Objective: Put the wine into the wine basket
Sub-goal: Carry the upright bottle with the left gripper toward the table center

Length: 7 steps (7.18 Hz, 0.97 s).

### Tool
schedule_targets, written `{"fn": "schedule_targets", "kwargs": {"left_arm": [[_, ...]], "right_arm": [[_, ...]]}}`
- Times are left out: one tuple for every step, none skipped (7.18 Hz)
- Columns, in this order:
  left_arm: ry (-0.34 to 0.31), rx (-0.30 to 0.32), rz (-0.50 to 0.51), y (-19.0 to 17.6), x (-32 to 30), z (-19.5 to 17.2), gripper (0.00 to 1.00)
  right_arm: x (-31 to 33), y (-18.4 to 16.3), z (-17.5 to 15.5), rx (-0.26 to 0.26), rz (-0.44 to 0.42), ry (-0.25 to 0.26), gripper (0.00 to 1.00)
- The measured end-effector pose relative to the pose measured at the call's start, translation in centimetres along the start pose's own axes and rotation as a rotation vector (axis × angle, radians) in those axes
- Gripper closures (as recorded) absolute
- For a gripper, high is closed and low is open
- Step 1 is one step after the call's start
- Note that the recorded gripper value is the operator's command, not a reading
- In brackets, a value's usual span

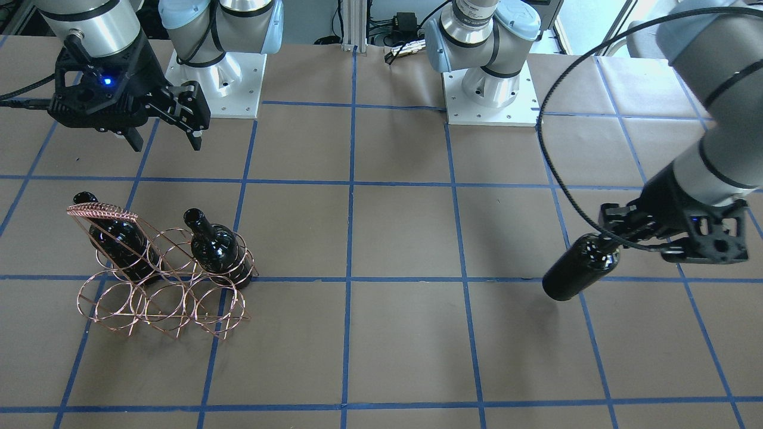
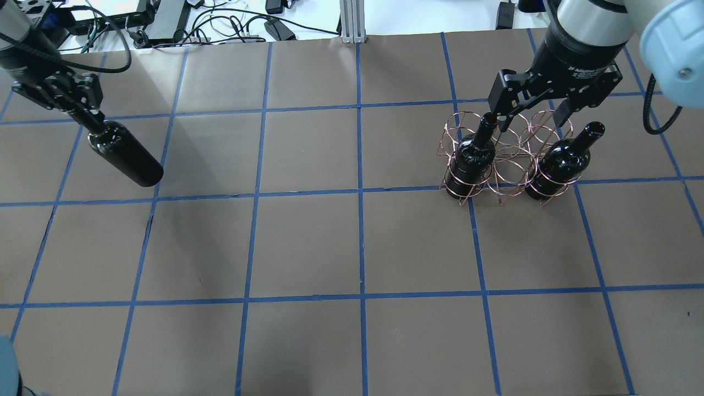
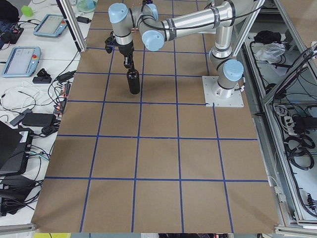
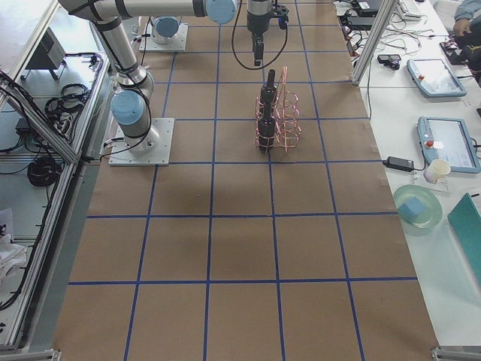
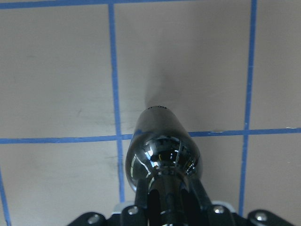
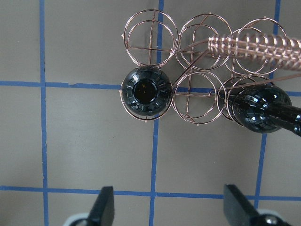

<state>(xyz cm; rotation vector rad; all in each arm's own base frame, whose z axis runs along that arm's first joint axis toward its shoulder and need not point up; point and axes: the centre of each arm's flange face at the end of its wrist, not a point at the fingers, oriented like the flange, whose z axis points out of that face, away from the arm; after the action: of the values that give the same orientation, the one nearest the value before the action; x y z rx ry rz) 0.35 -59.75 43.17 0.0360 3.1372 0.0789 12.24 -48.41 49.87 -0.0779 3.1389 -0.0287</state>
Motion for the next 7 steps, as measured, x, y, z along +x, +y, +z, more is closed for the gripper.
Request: {"fn": "schedule_targets", "kwargs": {"left_arm": [[0.007,0.0,0.013,0.9,4.5,-0.1,1.0],[0.018,0.002,0.036,2.3,9.1,-0.2,1.0],[0.024,0.001,0.065,4.0,13.2,-0.3,1.0],[0.034,-0.004,0.094,6.0,16.9,-0.2,1.0],[0.048,-0.016,0.106,8.1,20.0,0.2,1.0],[0.055,-0.035,0.113,10.2,22.5,1.0,1.0],[0.053,-0.054,0.13,12.1,24.3,2.2,1.0]], "right_arm": [[0.0,0.0,0.0,-0.002,0.0,0.001,0.16],[0.0,0.1,0.0,-0.003,0.0,0.001,0.16],[0.0,0.1,-0.1,0.0,-0.001,0.0,0.16],[0.0,0.1,-0.1,0.001,-0.002,0.0,0.16],[0.0,0.1,-0.1,0.002,-0.003,0.0,0.16],[0.0,0.0,0.0,0.001,-0.003,0.0,0.16],[0.0,-0.1,0.1,-0.001,-0.004,-0.001,0.16]]}}
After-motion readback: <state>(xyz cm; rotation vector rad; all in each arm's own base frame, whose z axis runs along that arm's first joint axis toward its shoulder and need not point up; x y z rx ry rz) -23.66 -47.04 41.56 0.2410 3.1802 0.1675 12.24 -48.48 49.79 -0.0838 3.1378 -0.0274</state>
